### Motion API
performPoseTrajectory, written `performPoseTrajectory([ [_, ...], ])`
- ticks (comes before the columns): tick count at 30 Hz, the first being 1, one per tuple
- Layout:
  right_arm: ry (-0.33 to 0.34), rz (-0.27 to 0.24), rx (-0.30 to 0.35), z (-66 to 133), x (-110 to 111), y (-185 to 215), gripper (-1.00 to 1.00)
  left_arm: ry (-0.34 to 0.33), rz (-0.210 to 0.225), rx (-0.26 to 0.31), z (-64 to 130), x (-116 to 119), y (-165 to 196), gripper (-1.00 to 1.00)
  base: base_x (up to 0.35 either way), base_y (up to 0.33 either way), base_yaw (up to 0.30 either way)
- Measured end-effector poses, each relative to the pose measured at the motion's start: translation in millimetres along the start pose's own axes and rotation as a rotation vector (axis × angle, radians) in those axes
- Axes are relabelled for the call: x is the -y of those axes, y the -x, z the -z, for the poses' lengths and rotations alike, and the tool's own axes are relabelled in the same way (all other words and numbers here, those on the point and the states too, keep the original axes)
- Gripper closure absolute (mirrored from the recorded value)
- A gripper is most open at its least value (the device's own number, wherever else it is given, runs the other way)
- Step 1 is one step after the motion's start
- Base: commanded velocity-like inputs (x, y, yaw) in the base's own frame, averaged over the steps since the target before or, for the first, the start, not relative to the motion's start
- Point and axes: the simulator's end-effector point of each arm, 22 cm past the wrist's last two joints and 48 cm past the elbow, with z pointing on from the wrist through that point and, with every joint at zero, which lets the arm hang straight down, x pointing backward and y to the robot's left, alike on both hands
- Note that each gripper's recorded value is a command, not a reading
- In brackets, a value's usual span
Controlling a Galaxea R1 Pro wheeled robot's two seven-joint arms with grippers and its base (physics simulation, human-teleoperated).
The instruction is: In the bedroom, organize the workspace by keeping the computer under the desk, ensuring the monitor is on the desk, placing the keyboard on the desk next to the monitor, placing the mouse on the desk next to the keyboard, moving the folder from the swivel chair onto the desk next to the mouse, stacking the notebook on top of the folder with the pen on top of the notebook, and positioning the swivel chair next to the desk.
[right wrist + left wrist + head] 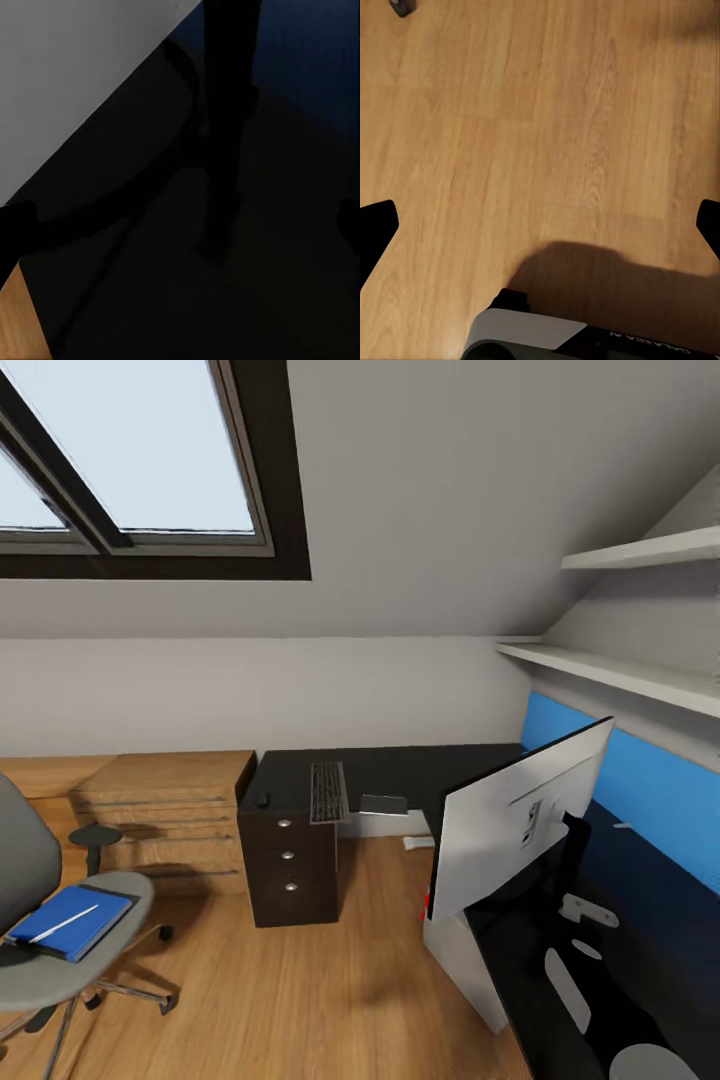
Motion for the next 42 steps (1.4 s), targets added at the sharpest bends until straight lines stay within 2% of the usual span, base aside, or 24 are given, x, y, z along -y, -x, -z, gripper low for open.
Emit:
performPoseTrajectory([
  [13, -0.011, -0.016, -0.002, -0.9, 5.5, 0.2, -1.00, 0.001, -0.002, 0.000, 0.2, 0.1, -0.1, -1.00, 0.114, -0.053, -0.021],
  [26, -0.007, -0.019, 0.001, -1.4, 5.5, 0.4, -1.00, 0.001, -0.002, 0.000, 0.0, -0.3, -0.5, -1.00, 0.005, -0.003, -0.009],
  [31, -0.030, -0.012, 0.003, -4.9, 21.6, -1.5, -1.00, 0.001, -0.002, 0.000, 0.0, -0.3, -0.3, -1.00, 0.000, 0.000, 0.000],
  [33, -0.045, 0.002, -0.014, -8.1, 35.4, -9.6, -1.00, 0.001, -0.002, 0.000, -0.1, -0.3, 0.0, -1.00, 0.000, 0.000, 0.000],
  [34, -0.041, 0.026, -0.038, -15.3, 49.5, -20.4, -1.00, 0.000, -0.004, 0.001, 0.1, 0.4, 0.0, -1.00, 0.000, 0.000, 0.000],
  [42, -0.022, 0.042, -0.047, -32.4, 56.4, -14.5, -1.00, -0.001, -0.005, 0.004, 0.1, 0.5, 0.5, -1.00, 0.009, 0.000, 0.000],
])
